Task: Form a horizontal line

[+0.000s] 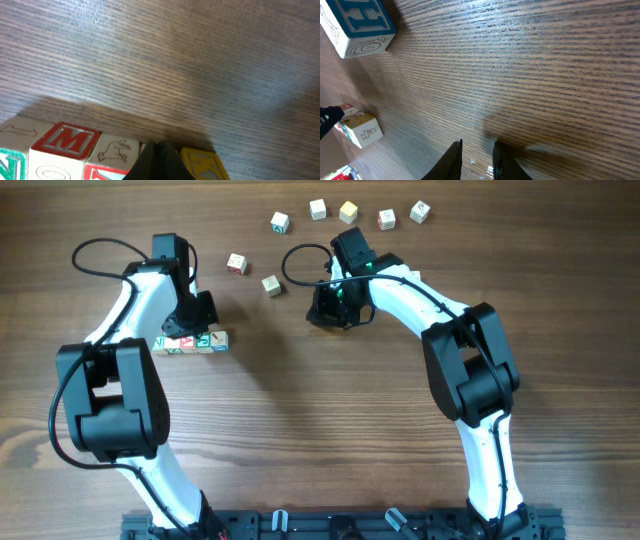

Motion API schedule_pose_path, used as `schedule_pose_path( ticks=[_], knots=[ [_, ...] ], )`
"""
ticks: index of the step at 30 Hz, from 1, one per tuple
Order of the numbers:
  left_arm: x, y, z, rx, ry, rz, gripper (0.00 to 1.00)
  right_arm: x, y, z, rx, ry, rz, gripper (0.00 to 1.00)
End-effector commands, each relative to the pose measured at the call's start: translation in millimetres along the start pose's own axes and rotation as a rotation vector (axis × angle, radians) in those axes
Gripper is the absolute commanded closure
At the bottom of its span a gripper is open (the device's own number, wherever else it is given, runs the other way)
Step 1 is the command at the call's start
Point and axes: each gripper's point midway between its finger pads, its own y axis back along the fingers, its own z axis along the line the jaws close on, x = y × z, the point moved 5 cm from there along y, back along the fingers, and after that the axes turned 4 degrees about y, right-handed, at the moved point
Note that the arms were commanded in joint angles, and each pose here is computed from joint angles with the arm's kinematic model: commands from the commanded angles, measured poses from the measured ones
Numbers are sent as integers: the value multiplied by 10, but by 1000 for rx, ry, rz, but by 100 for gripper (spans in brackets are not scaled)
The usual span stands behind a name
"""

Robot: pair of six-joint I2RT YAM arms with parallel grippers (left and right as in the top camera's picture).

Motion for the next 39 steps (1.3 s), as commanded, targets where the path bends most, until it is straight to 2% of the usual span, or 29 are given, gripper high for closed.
schedule_pose_path(
  ticks=[1,9,17,39],
  knots=[
    [-37,-19,-4,11,18,-10,96,112,-278,-546,213,-50,19,77],
    [-95,2,-217,177,36,-19,96,113,-278,-546,213,-50,20,77],
    [-75,14,-281,230,35,-1,96,112,-278,-545,213,-50,19,77],
    [71,11,-246,212,59,76,96,112,-278,-546,213,-50,19,77]
  ],
)
